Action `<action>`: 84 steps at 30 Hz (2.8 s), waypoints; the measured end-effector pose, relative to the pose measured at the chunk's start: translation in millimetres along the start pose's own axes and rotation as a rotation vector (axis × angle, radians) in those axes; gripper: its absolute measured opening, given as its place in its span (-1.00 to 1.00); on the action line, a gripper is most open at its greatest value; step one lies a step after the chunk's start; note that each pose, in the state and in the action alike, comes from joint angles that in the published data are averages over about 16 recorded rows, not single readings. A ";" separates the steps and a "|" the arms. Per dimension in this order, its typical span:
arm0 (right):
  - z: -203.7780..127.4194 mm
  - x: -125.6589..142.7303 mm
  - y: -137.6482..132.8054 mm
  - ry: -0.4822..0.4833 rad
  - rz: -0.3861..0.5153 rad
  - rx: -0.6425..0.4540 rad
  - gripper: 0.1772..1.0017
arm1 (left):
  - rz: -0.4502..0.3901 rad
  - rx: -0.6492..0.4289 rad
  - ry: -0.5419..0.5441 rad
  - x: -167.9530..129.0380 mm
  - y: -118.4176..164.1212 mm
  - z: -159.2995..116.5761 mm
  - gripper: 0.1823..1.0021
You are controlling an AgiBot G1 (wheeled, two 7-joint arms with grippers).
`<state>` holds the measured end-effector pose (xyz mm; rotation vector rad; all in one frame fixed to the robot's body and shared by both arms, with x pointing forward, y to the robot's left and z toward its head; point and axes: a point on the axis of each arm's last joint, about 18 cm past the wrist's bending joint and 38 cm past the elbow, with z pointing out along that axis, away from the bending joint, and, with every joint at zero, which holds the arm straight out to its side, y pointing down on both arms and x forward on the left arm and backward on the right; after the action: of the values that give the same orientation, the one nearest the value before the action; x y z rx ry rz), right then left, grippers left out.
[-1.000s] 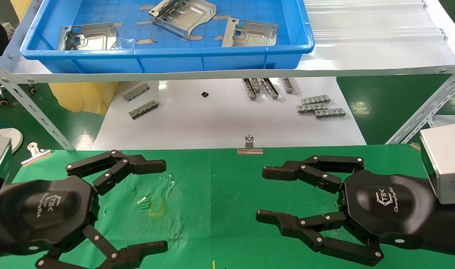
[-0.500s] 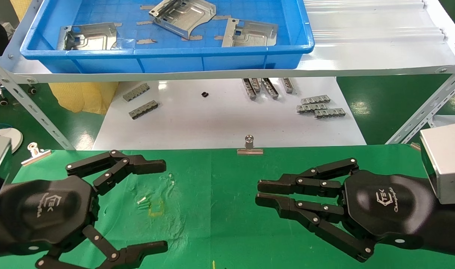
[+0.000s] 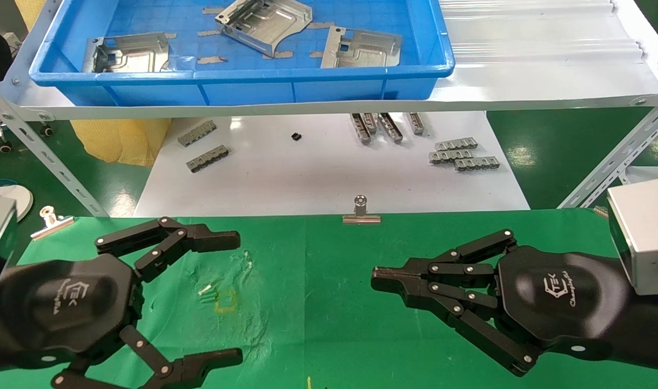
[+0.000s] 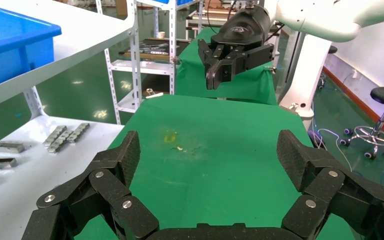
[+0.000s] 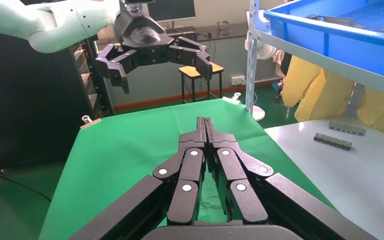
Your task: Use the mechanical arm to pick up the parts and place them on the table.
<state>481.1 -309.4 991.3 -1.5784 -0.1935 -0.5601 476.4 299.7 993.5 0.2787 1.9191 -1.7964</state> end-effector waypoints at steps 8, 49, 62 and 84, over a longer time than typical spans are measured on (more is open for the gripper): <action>0.0 0.0 0.0 0.000 0.000 0.000 -0.97 | 0.069 0.023 -0.021 -17.2 -16.4 8.8 1.00; 0.0 0.0 0.0 0.000 0.000 0.000 -0.66 | 0.019 -0.207 -0.855 -305.2 -81.1 103.2 0.88; 0.0 0.0 0.0 0.000 0.000 0.000 0.01 | -0.014 -0.185 -0.883 -307.7 -75.3 101.5 0.41; 0.0 0.0 0.0 0.000 0.000 0.000 0.90 | 0.002 -0.077 -0.873 -306.9 -97.9 92.1 -0.67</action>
<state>481.1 -309.4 991.3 -1.5784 -0.1935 -0.5600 713.3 254.4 1226.1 -0.4650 1.3327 -1.4667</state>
